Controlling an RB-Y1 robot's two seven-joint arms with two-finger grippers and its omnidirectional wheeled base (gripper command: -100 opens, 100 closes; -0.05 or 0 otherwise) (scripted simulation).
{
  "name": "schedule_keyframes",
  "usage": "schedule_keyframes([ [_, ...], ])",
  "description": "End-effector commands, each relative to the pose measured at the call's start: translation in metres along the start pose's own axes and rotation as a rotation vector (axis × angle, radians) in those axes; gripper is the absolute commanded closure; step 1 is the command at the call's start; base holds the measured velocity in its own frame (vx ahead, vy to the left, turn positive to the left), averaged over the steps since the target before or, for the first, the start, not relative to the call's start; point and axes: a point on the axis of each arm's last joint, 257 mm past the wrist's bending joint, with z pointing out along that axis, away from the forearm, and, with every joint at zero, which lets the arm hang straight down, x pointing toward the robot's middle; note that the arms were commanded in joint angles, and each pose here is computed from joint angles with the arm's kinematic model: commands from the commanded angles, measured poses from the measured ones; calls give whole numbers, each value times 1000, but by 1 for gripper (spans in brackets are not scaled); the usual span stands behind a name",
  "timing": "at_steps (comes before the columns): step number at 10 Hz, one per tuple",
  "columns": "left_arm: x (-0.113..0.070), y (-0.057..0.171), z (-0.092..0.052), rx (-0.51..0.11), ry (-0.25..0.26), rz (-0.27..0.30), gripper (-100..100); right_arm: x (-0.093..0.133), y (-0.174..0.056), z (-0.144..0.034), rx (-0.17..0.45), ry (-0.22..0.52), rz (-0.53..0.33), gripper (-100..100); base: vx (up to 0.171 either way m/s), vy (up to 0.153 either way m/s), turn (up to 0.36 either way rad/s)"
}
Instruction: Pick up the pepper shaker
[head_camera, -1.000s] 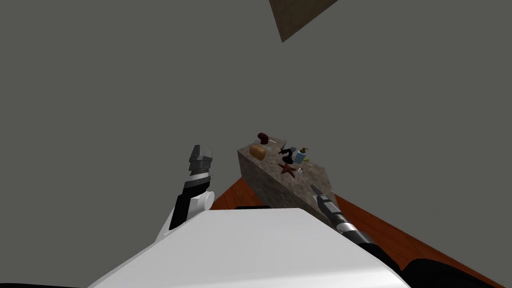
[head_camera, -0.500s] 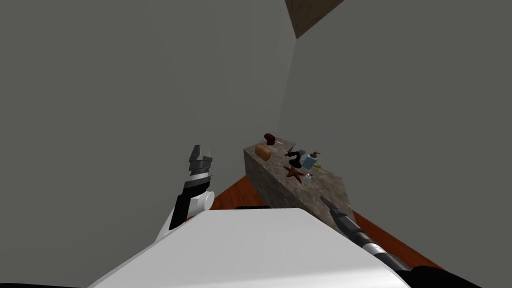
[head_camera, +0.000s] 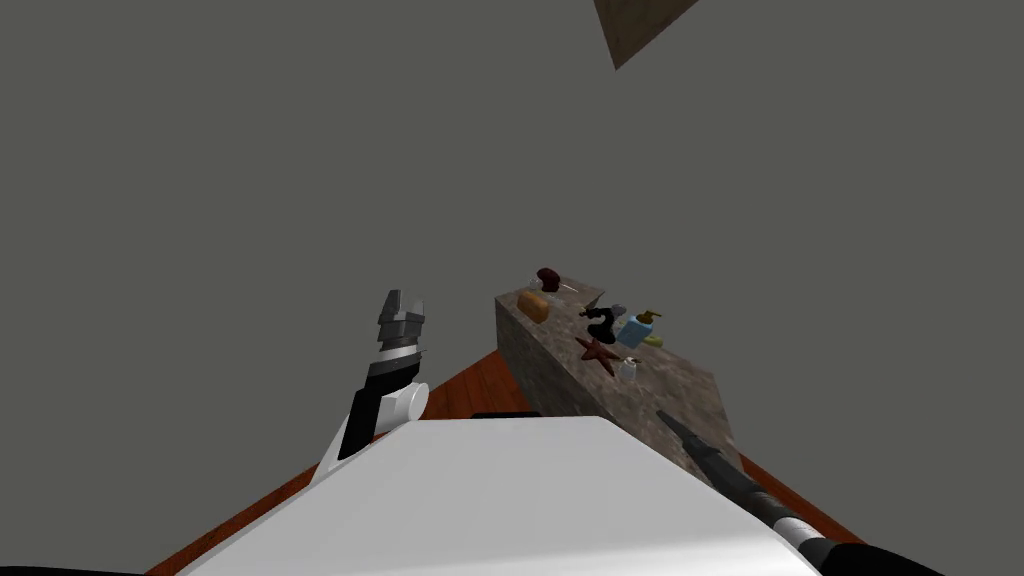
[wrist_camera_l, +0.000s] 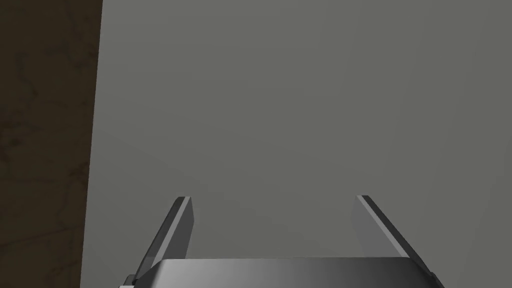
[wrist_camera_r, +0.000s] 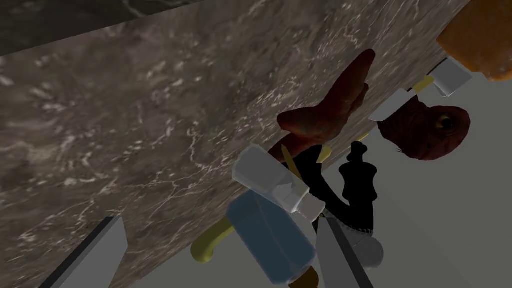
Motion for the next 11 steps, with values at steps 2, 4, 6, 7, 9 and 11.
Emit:
schedule_keyframes([
  [2, 0, 0, 0, 0, 0, 0, 0, -4, -22, -10, 66, 39, -86, -100, -11, -34, 233],
  [4, 0, 0, 0, 0, 0, 0, 0, -12, -45, -23, 134, 82, -184, -100, 3, -23, 234],
  [6, 0, 0, 0, 0, 0, 0, 0, -16, -53, -27, 160, 112, -242, -100, 4, -20, 139],
  [7, 0, 0, 0, 0, 0, 0, 0, -16, -53, -26, 158, 115, -247, -100, 5, -15, 93],
  [9, 0, 0, 0, 0, 0, 0, 0, -24, -68, -35, 205, 164, -345, -100, 6, -17, 222],
  [11, 0, 0, 0, 0, 0, 0, 0, -28, -73, -37, 220, 193, -397, -100, 12, -28, 150],
])
